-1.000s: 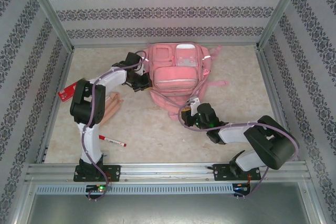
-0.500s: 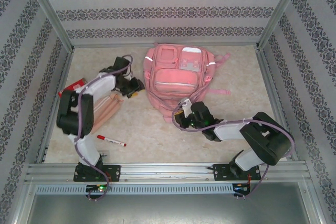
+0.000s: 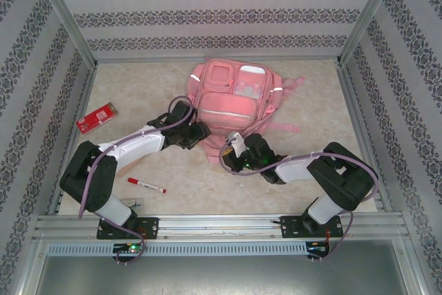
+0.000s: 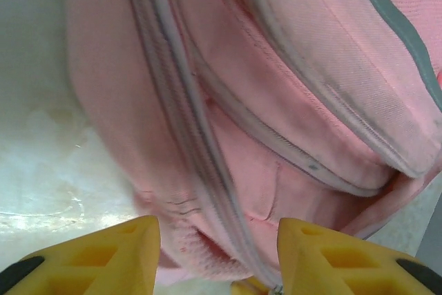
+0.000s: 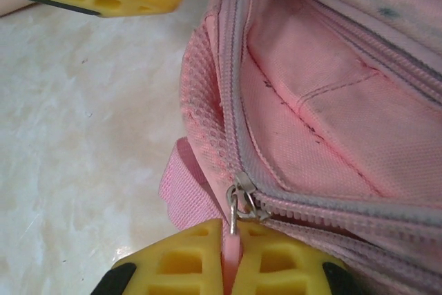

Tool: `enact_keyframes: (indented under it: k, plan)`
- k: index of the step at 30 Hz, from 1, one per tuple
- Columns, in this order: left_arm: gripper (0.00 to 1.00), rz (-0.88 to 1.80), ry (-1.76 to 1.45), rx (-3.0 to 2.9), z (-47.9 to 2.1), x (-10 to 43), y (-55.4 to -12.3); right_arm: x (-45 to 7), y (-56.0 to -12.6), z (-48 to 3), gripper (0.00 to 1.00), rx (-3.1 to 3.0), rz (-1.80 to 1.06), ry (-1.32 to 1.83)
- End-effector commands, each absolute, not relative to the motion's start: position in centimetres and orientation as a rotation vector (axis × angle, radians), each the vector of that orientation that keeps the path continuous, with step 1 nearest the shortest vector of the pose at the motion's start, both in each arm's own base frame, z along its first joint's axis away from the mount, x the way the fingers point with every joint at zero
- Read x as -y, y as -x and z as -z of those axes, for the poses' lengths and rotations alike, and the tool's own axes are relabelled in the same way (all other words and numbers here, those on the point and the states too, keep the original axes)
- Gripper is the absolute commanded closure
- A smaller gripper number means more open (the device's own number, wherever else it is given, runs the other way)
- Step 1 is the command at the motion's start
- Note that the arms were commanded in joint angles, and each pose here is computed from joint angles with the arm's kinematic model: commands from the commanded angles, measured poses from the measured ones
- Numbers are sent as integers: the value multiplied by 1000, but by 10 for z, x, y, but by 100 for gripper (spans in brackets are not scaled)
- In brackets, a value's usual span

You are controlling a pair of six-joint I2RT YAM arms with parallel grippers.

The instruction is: Pack the student bag

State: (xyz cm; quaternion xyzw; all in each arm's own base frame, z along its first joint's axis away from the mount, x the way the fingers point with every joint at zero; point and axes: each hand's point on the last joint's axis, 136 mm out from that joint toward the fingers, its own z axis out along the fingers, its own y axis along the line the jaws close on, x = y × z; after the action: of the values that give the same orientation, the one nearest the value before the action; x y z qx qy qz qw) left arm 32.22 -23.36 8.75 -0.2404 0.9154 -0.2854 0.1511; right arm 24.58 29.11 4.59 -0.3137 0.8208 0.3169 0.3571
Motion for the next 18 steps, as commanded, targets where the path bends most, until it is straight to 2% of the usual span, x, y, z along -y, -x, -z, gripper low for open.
enact_keyframes:
  k: [1, 7, 9, 12, 13, 18]
  plan:
    - [52, 802, 818, -2490, -85, 236, -338, -304, -231, -43, 100, -2094, -855, 926]
    - [57, 767, 880, -2549, -39, 239, -332, -302, -231, -41, 100, -2098, -844, 921]
    - [67, 757, 858, -2574, -33, 240, -329, -299, -234, -39, 100, -2109, -831, 902]
    - [95, 717, 803, -2586, -36, 230, -329, -288, -243, -35, 100, -2147, -784, 824]
    - [100, 692, 779, -2589, -40, 224, -330, -283, -247, -34, 100, -2160, -764, 790]
    - [100, 631, 597, -2629, -68, 198, -339, -248, -266, -27, 100, -2225, -655, 596]
